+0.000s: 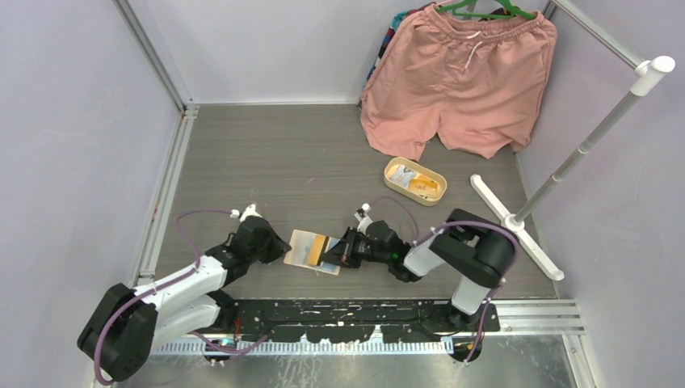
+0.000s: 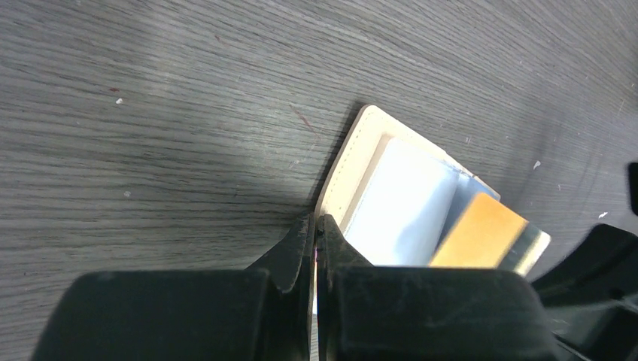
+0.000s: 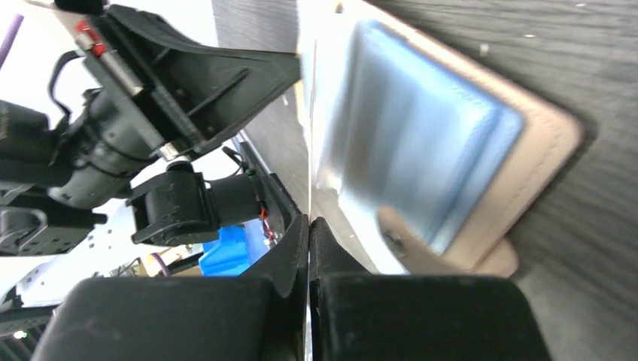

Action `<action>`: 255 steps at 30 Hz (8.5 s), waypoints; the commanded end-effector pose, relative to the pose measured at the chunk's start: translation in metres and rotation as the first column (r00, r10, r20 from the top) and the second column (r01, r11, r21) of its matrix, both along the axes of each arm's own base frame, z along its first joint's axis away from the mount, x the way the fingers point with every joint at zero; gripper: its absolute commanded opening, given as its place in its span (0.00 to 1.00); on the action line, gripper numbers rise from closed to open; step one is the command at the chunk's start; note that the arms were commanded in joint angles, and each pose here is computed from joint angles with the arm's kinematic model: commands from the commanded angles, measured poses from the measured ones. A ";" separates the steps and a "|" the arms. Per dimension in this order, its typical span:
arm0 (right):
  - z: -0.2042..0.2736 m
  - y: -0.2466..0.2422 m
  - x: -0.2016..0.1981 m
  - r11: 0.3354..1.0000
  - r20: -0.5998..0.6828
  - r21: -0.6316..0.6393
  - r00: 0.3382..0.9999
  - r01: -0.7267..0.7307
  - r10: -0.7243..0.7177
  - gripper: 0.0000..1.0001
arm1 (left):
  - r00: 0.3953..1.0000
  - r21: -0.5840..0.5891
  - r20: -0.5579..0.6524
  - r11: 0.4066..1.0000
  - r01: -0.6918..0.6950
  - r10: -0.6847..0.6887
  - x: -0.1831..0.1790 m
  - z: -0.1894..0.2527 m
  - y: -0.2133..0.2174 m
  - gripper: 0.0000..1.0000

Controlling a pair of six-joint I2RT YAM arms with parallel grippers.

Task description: Take the credit cards out of the card holder

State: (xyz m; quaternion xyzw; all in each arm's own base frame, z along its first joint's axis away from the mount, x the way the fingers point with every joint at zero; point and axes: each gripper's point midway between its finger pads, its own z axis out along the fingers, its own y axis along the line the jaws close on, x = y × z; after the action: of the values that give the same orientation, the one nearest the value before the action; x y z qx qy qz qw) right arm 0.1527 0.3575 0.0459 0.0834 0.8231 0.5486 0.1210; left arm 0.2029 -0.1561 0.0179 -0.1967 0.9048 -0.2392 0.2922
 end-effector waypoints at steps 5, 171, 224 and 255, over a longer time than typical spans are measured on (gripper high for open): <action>0.038 -0.027 0.009 0.992 0.160 -0.125 0.987 0.025 -0.005 0.01 | 0.994 0.089 -0.108 0.996 0.020 -0.010 -0.025 -0.029 0.017 0.00; 0.045 -0.379 0.194 0.447 0.138 -0.676 0.697 0.585 -0.703 0.55 | 0.976 0.061 -0.159 0.985 0.158 -0.147 -0.015 -0.030 -0.012 0.00; 0.025 0.039 0.098 0.530 0.219 -0.847 0.939 0.047 0.267 1.00 | 0.991 0.026 -0.090 0.995 0.099 -0.097 -0.008 -0.006 -0.011 0.00; -0.012 -0.011 0.066 0.305 0.139 -0.952 0.927 0.028 0.349 1.00 | 0.991 0.021 -0.111 0.997 0.073 -0.070 -0.015 -0.016 -0.006 0.00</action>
State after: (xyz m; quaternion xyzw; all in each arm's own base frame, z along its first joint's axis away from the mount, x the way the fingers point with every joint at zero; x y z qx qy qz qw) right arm 0.2296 0.3776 0.0248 -0.1595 0.9615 0.0302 0.2220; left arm 0.1977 -0.1747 0.0185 -0.1681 0.9180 -0.2597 0.2482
